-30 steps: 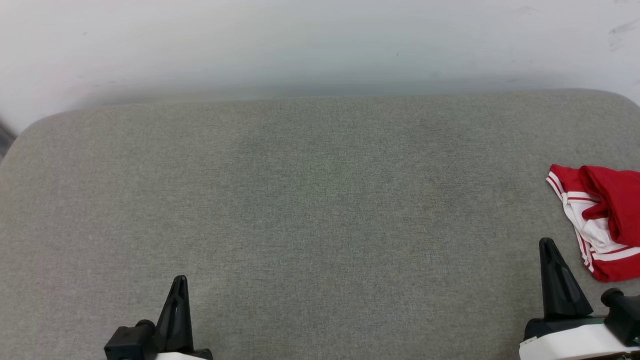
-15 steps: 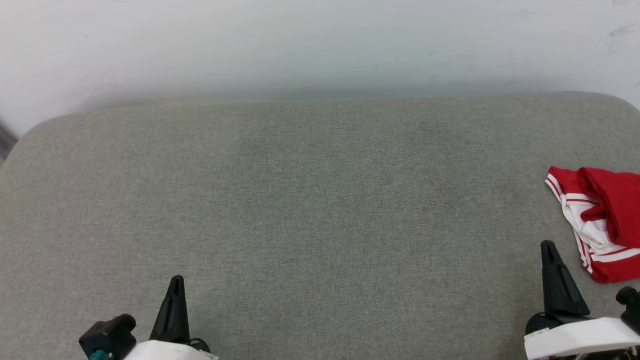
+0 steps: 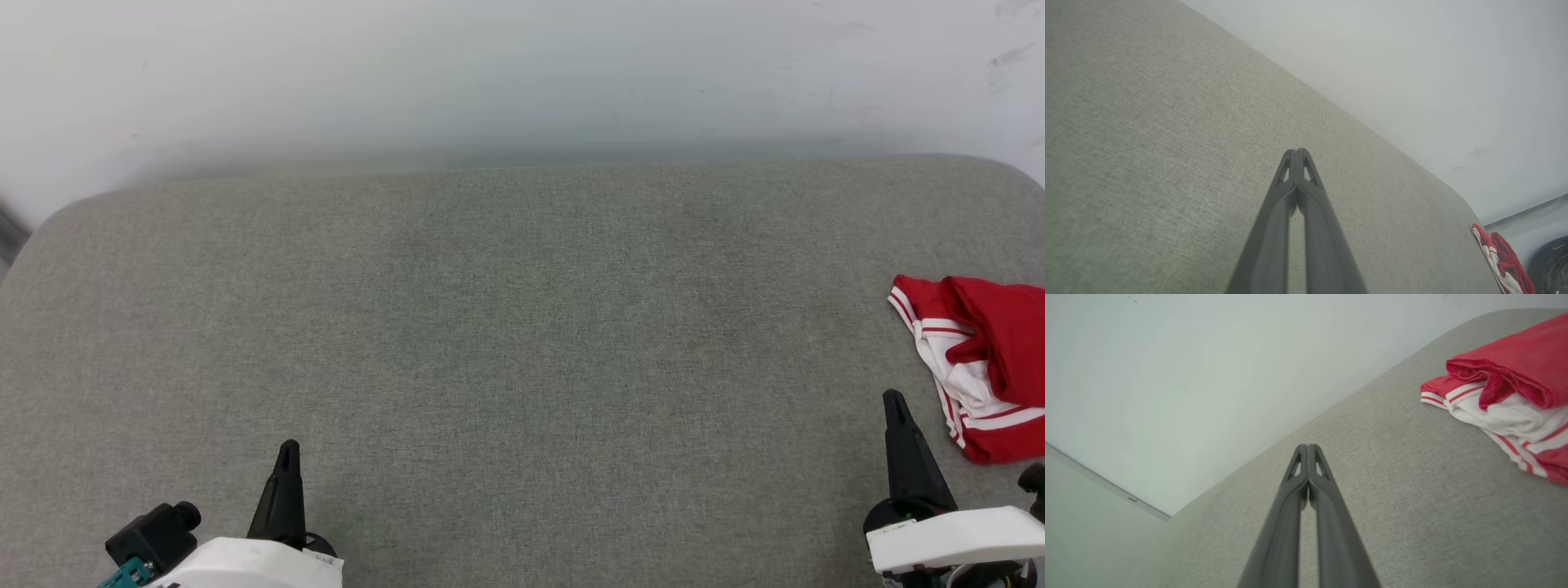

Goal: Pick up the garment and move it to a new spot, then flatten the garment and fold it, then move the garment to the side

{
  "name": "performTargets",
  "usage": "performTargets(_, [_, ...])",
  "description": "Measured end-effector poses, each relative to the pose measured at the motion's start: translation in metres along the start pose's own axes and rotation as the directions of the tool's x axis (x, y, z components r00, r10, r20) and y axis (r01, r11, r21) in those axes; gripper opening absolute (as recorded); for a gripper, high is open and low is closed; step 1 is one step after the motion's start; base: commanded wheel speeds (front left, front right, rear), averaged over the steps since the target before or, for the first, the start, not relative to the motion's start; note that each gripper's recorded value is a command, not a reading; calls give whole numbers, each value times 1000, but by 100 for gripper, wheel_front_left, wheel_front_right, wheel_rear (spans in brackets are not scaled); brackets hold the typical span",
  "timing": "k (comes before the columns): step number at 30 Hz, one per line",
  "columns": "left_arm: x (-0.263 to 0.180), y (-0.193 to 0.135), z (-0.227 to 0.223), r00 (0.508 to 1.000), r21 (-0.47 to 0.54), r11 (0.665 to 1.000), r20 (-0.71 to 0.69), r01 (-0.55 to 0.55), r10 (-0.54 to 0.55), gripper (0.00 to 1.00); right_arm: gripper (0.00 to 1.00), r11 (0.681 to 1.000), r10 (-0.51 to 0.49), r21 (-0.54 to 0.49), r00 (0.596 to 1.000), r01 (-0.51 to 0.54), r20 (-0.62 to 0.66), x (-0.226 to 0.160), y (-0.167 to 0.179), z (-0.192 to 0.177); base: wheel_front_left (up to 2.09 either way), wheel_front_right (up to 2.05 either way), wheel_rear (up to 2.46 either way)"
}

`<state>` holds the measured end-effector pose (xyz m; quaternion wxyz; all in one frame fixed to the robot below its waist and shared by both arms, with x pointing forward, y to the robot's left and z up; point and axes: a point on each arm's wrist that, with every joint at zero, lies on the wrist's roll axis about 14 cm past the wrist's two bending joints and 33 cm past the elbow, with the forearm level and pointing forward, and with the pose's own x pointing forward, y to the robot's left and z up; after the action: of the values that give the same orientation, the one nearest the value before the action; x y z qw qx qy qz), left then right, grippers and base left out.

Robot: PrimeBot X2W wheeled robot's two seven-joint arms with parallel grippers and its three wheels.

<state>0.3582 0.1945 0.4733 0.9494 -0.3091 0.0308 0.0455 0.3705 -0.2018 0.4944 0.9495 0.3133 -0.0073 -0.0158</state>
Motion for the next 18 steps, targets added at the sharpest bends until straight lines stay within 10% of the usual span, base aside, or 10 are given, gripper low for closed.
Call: performTargets(18, [8,-1,3,1000,-246,969,-18,-3,-1,0,0,970,-23,241,1000,26,-17,5,-3,-1,0,0,0])
